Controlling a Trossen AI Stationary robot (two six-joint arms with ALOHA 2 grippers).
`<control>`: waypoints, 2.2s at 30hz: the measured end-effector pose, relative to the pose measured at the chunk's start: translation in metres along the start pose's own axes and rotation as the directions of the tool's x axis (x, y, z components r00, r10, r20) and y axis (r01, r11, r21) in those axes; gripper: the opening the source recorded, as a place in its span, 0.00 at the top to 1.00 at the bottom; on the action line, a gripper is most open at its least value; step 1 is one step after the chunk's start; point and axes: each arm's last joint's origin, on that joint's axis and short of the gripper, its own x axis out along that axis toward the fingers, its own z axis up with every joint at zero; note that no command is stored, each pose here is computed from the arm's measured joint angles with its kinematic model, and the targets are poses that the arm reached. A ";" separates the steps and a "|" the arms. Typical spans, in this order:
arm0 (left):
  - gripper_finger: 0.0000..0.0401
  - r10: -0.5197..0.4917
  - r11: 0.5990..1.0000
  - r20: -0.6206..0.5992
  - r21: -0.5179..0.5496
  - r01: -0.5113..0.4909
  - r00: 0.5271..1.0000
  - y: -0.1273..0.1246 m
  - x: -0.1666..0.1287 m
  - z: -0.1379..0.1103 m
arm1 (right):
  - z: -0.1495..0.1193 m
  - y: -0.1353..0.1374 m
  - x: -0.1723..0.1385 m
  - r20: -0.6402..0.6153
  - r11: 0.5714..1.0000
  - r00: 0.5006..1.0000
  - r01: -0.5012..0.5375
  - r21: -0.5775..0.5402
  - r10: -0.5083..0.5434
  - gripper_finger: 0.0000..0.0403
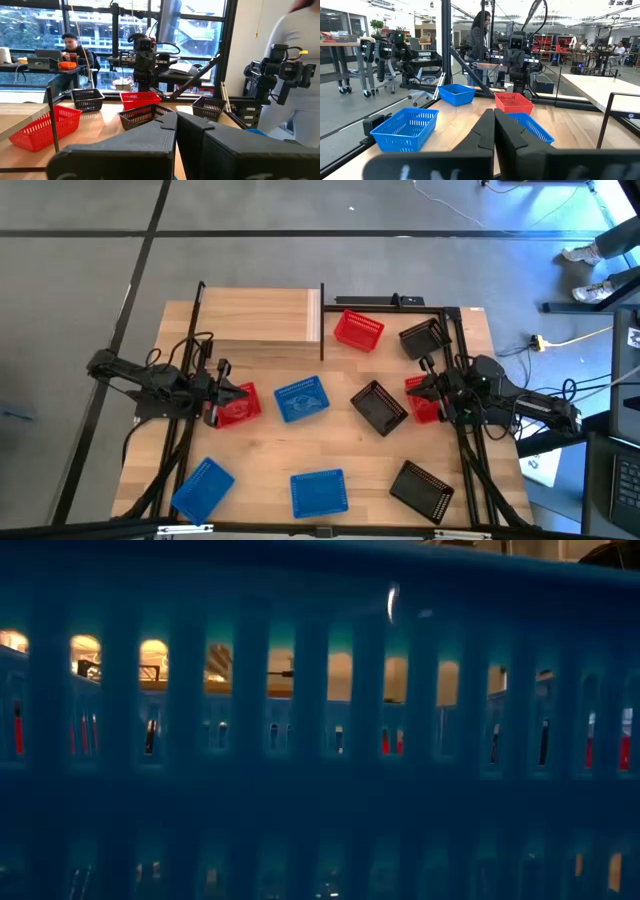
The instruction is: Stack baskets on shelf by color
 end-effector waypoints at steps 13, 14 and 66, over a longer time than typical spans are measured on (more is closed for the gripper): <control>1.00 0.000 1.000 0.000 0.000 0.000 1.000 0.000 0.000 0.000 | 0.000 0.000 0.000 0.000 1.000 1.000 0.000 0.000 0.000 1.00; 1.00 0.000 1.000 0.000 0.000 0.000 1.000 0.000 0.000 0.000 | 0.000 0.000 0.000 0.000 1.000 1.000 0.000 0.000 0.000 1.00; 1.00 0.090 0.995 -0.004 0.051 -0.090 0.996 0.002 0.001 0.037 | 0.141 -0.072 0.092 -0.905 0.345 0.387 0.885 0.312 -0.175 1.00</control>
